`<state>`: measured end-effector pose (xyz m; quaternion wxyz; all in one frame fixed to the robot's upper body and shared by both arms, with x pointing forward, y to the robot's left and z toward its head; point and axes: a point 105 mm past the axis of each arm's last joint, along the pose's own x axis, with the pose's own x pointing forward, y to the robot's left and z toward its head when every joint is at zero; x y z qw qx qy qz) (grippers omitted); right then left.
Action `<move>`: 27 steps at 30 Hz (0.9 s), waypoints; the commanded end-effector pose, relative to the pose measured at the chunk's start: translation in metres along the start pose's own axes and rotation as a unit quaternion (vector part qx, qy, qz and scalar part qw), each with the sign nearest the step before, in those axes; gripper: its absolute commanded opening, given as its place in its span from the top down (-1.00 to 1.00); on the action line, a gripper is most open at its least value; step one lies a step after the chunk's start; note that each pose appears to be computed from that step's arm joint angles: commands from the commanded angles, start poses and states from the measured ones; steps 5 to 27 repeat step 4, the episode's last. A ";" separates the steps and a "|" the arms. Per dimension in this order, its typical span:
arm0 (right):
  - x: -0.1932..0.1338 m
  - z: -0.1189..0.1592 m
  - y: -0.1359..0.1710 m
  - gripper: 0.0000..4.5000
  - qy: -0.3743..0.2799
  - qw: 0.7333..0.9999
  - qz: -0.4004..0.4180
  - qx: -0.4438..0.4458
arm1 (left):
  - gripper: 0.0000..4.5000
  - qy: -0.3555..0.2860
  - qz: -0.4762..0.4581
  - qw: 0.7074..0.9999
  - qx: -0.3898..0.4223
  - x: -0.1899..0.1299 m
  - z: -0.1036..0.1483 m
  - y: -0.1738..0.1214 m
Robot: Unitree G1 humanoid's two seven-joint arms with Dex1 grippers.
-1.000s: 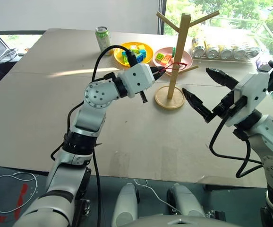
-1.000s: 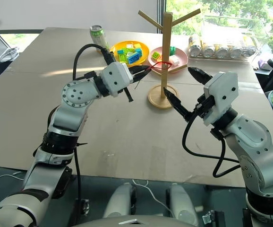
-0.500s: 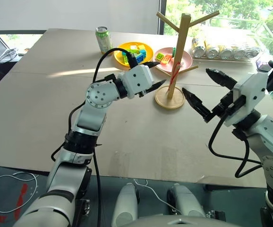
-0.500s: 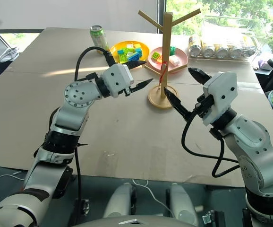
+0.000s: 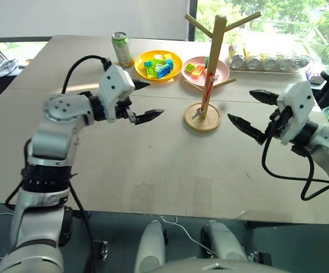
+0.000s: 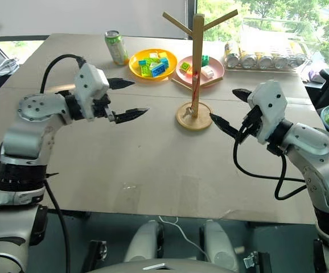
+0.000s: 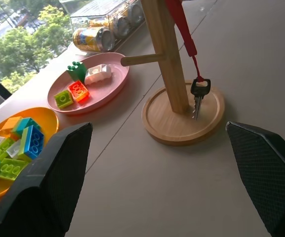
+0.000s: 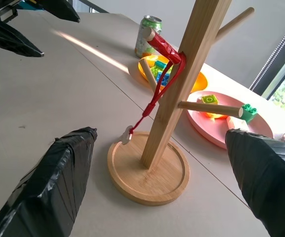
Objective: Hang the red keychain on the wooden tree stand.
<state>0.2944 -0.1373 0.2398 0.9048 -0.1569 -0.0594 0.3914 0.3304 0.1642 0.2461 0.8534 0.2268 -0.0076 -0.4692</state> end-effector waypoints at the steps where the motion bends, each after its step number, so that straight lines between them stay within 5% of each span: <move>1: -0.008 0.012 0.003 -1.00 -0.001 0.999 0.041 0.008 | -0.99 -0.002 -0.007 0.999 -0.033 -0.021 0.012 0.001; 27: -0.009 0.009 0.009 -1.00 0.015 0.997 0.070 0.009 | -0.99 0.005 0.001 0.999 -0.043 -0.027 0.012 0.005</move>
